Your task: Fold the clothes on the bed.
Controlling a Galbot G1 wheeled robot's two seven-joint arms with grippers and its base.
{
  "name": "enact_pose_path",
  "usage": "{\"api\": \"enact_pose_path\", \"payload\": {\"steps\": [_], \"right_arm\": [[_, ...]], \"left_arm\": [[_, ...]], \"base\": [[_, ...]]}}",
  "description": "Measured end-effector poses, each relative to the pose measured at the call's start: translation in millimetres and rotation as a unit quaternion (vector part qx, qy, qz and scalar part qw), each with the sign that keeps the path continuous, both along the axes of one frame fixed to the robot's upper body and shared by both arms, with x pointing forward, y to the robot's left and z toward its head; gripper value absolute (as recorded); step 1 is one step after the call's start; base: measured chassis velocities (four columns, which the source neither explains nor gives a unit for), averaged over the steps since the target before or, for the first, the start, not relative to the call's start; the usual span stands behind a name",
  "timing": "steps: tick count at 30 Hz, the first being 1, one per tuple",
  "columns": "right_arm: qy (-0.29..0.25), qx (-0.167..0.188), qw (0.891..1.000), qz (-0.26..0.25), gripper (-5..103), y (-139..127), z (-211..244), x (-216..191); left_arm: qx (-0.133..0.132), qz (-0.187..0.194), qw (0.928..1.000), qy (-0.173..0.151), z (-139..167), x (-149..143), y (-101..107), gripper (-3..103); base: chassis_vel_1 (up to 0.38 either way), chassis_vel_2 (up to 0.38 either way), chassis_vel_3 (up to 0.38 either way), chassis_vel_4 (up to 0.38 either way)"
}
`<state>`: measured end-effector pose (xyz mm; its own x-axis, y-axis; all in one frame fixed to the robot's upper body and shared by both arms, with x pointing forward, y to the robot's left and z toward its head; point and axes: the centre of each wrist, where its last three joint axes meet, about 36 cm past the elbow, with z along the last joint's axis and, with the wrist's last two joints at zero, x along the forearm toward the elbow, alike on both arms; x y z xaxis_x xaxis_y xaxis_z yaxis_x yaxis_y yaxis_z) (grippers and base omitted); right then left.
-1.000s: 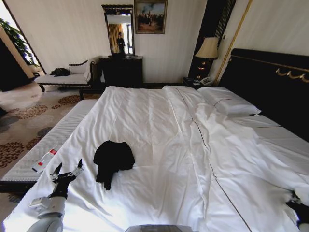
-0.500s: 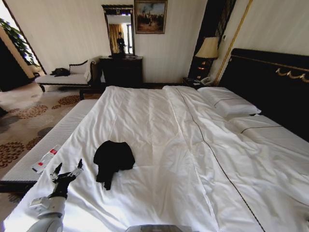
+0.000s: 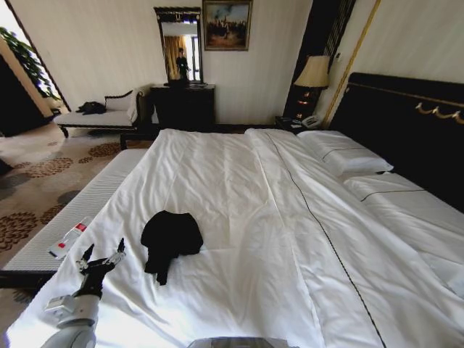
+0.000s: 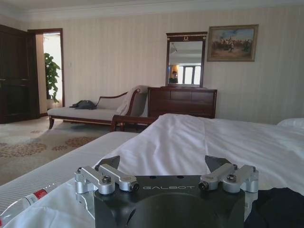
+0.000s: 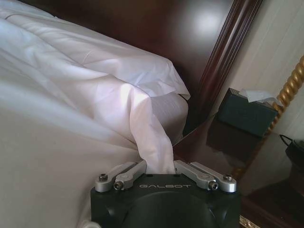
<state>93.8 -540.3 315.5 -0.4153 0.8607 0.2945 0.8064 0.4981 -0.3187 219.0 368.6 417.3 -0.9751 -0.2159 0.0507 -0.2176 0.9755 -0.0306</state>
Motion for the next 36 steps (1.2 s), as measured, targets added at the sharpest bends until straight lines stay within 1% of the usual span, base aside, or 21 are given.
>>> {"api": "enact_pose_path", "payload": {"steps": [4,8,12,13,15,18,19,21,22,23,24,27,28,30,31,33,34,36], "right_arm": [[0.013,0.002,1.000,-0.005,2,2.1,-5.7,-3.4],[0.022,0.010,0.999,-0.021,2,1.2,-15.1,-9.2],[0.021,0.014,0.999,-0.027,2,-0.9,-17.1,-10.4],[0.018,0.016,0.999,-0.029,-1,-0.9,-17.3,-10.1],[0.016,0.017,0.999,-0.029,-1,-0.7,-17.3,-9.8],[0.001,0.017,0.999,-0.029,15,2.5,-16.0,-7.4],[0.001,0.017,0.999,-0.029,15,2.5,-16.0,-7.4],[-0.016,0.014,1.000,-0.023,25,4.6,-11.8,-4.5],[-0.024,0.013,0.999,-0.018,25,5.4,-8.7,-3.0],[-0.034,0.013,0.999,-0.012,31,6.0,-5.2,-1.9],[-0.034,0.013,0.999,-0.012,31,6.0,-5.2,-1.9],[-0.066,0.012,0.998,0.010,47,8.7,8.4,2.2],[-0.066,0.012,0.998,0.010,47,8.7,8.4,2.2],[-0.086,0.006,0.996,0.025,58,13.8,20.3,6.5],[-0.093,0.003,0.995,0.030,58,16.4,25.7,8.8],[-0.107,-0.003,0.994,0.039,69,21.0,36.3,13.3],[-0.107,-0.003,0.994,0.039,69,21.0,36.3,13.3],[-0.119,-0.011,0.991,0.051,79,26.0,47.8,17.8]], "left_arm": [[0.000,0.000,1.0000,0.000,0.0,0.0,-0.1,100],[0.000,-0.003,1.0000,-0.001,-0.1,0.5,-2.7,100],[0.002,-0.004,1.0000,-0.001,1.0,0.7,-4.1,100],[0.002,-0.004,1.0000,-0.002,1.3,0.7,-4.2,100],[0.002,-0.004,1.0000,-0.002,1.3,0.6,-4.3,100],[0.002,-0.003,1.0000,-0.001,1.4,-0.4,-4.0,100],[0.002,-0.003,1.0000,-0.001,1.4,-0.4,-4.0,100],[0.001,-0.002,1.0000,0.000,0.8,-1.7,-4.1,100],[0.001,-0.001,1.0000,0.001,0.5,-2.5,-4.2,100],[0.001,0.000,1.0000,0.002,0.1,-3.4,-4.3,100],[0.001,0.000,1.0000,0.002,0.1,-3.4,-4.3,100],[0.001,0.000,1.0000,0.002,-0.4,-4.3,-4.1,100],[0.001,0.000,1.0000,0.002,-0.4,-4.3,-4.1,100],[0.004,-0.002,1.0000,0.001,0.5,-2.8,-3.2,100],[0.004,-0.003,1.0000,0.000,1.0,-2.0,-3.0,100],[0.004,-0.003,1.0000,-0.002,1.8,-1.4,-3.5,100],[0.004,-0.003,1.0000,-0.002,1.8,-1.4,-3.5,100],[0.002,-0.002,1.0000,-0.003,2.1,-1.9,-5.0,100]], "base": [[0.000,0.000,0.000,0.000],[0.000,0.000,0.000,0.000],[0.000,0.000,0.000,0.000],[0.000,0.000,0.000,0.000],[0.000,0.000,0.000,0.000],[0.000,0.000,0.000,0.000],[0.000,0.000,0.000,0.000],[0.000,0.000,0.000,0.000],[0.000,0.000,0.000,0.000],[0.000,0.000,0.000,0.000],[0.000,0.000,0.000,0.000],[0.000,0.000,0.000,0.000],[0.000,0.000,0.000,0.000],[0.000,0.000,0.000,0.000],[0.000,0.000,0.000,0.000],[0.000,0.000,0.000,0.000],[0.000,0.000,0.000,0.000],[0.000,0.000,0.000,0.000]]}}
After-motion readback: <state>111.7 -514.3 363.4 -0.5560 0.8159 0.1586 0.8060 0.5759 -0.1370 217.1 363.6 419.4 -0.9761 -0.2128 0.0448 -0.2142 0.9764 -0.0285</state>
